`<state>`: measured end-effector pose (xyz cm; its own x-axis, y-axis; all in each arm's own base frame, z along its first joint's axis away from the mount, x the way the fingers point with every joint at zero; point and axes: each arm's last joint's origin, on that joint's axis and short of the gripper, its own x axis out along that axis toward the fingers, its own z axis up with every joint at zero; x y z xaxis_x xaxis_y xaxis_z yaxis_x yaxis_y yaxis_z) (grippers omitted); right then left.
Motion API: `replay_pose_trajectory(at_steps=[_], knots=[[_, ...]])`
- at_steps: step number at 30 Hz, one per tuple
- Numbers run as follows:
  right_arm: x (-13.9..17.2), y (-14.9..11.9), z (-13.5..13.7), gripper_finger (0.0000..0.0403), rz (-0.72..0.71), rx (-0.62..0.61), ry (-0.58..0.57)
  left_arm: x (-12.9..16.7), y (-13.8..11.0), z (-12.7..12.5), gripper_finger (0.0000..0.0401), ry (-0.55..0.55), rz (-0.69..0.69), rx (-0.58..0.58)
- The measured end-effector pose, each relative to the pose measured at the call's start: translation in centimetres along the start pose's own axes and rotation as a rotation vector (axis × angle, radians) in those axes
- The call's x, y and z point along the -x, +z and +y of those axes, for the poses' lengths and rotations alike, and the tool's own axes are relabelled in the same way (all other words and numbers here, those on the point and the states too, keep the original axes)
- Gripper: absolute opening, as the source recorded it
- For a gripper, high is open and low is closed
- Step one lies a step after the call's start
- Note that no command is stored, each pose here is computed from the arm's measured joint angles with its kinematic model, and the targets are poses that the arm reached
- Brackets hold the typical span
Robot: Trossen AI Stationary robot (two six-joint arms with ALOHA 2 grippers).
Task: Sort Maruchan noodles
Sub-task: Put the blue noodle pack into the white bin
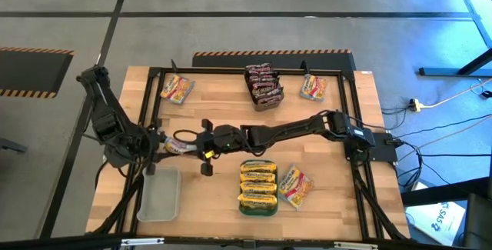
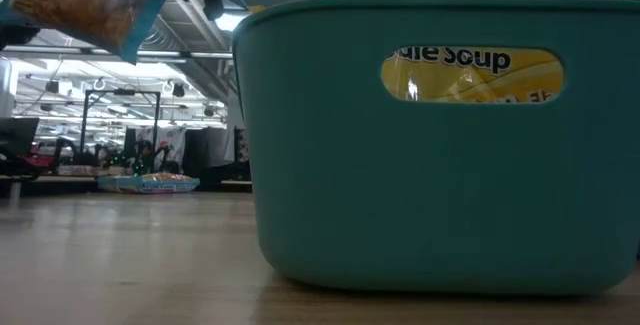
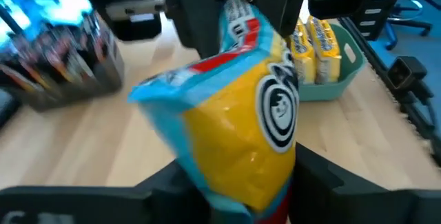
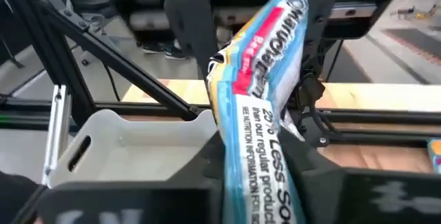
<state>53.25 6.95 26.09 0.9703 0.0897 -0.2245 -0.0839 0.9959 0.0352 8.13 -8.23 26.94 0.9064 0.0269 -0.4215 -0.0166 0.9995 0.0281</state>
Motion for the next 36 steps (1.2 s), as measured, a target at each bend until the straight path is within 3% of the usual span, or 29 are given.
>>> replay_pose_trajectory(at_steps=[6,11,19,27,36], knots=[[0.0,-0.1,0.0,0.0046,0.007,0.028,-0.006,1.9,2.5,1.3,0.0196,-0.083,0.126,0.139],[0.0,-0.3,-0.1,0.0051,0.029,0.028,-0.014,2.6,4.6,1.9,0.0221,-0.079,0.227,0.156],[0.0,-0.6,-0.1,0.0045,0.061,0.03,-0.005,0.0,8.2,1.2,0.0225,0.017,0.397,0.003],[0.0,-0.9,-0.1,0.0044,0.08,0.042,0.003,-4.7,8.3,0.6,0.0235,-0.017,0.593,-0.066],[-0.1,-1.5,-0.2,0.0045,0.127,0.061,-0.039,-6.8,7.9,0.4,0.0232,-0.053,0.704,-0.036]])
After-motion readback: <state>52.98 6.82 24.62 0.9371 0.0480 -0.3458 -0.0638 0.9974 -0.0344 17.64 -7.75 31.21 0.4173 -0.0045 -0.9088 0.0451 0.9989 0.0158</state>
